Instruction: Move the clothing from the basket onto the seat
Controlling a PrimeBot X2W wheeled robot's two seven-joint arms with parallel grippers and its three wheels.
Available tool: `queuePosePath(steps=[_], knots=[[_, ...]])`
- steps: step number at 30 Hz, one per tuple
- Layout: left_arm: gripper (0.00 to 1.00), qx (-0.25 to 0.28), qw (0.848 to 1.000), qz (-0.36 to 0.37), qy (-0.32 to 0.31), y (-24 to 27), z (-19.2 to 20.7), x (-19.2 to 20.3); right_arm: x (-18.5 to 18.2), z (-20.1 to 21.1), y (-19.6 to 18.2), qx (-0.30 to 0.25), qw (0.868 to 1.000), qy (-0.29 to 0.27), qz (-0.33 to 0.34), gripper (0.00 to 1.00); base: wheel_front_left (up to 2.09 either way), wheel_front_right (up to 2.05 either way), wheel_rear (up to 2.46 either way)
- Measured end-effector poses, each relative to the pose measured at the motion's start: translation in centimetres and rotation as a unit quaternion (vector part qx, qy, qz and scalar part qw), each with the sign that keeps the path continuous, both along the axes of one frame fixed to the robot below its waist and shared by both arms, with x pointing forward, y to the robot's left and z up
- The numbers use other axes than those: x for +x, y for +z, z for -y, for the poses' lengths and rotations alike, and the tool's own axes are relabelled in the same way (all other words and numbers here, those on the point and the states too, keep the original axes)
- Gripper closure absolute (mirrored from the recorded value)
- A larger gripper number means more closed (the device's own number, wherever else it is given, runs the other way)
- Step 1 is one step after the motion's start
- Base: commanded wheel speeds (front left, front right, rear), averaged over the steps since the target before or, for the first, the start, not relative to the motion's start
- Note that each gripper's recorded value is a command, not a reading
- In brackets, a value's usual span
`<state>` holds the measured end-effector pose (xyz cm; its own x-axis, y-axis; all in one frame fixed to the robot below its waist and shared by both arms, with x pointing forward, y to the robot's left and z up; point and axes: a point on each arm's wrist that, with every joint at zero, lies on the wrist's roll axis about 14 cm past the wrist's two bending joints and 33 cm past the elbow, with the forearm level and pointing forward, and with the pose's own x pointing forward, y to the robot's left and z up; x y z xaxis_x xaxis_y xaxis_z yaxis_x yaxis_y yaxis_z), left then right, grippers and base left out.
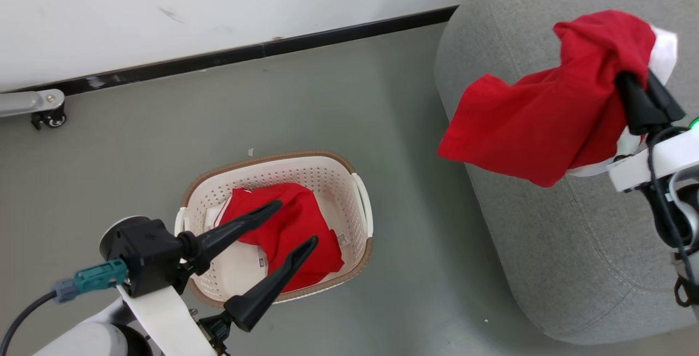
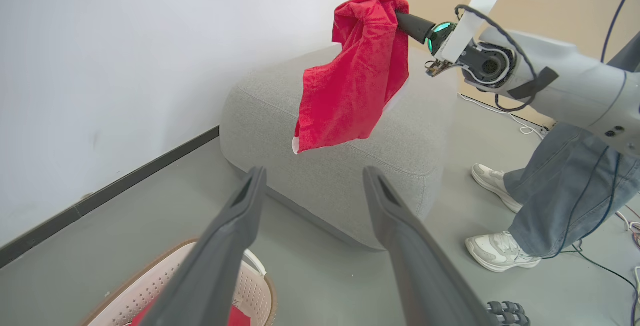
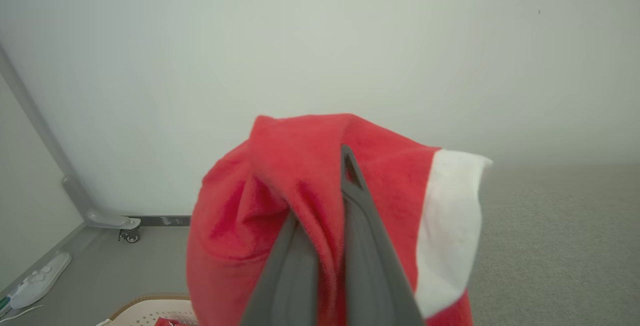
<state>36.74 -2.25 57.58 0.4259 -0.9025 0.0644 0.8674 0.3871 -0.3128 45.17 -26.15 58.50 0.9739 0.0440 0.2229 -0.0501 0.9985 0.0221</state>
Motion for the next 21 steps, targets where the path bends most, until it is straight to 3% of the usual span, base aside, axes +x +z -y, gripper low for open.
queuePosePath(steps=[12, 21], knots=[[0.0, 0.005, 0.999, -0.027, -0.039, -2.1, 1.6, -1.0, -1.3, 5.2, 0.9, 0.004, 0.997, -0.076, 0.014, 1.0, 0.0, 0.0, 0.0], [0.0, 0.011, 0.997, -0.037, -0.069, -3.2, 2.7, -1.4, -3.1, 7.4, -0.5, 0.02, 0.993, -0.12, 0.0, 1.0, 0.0, 0.0, 0.0]])
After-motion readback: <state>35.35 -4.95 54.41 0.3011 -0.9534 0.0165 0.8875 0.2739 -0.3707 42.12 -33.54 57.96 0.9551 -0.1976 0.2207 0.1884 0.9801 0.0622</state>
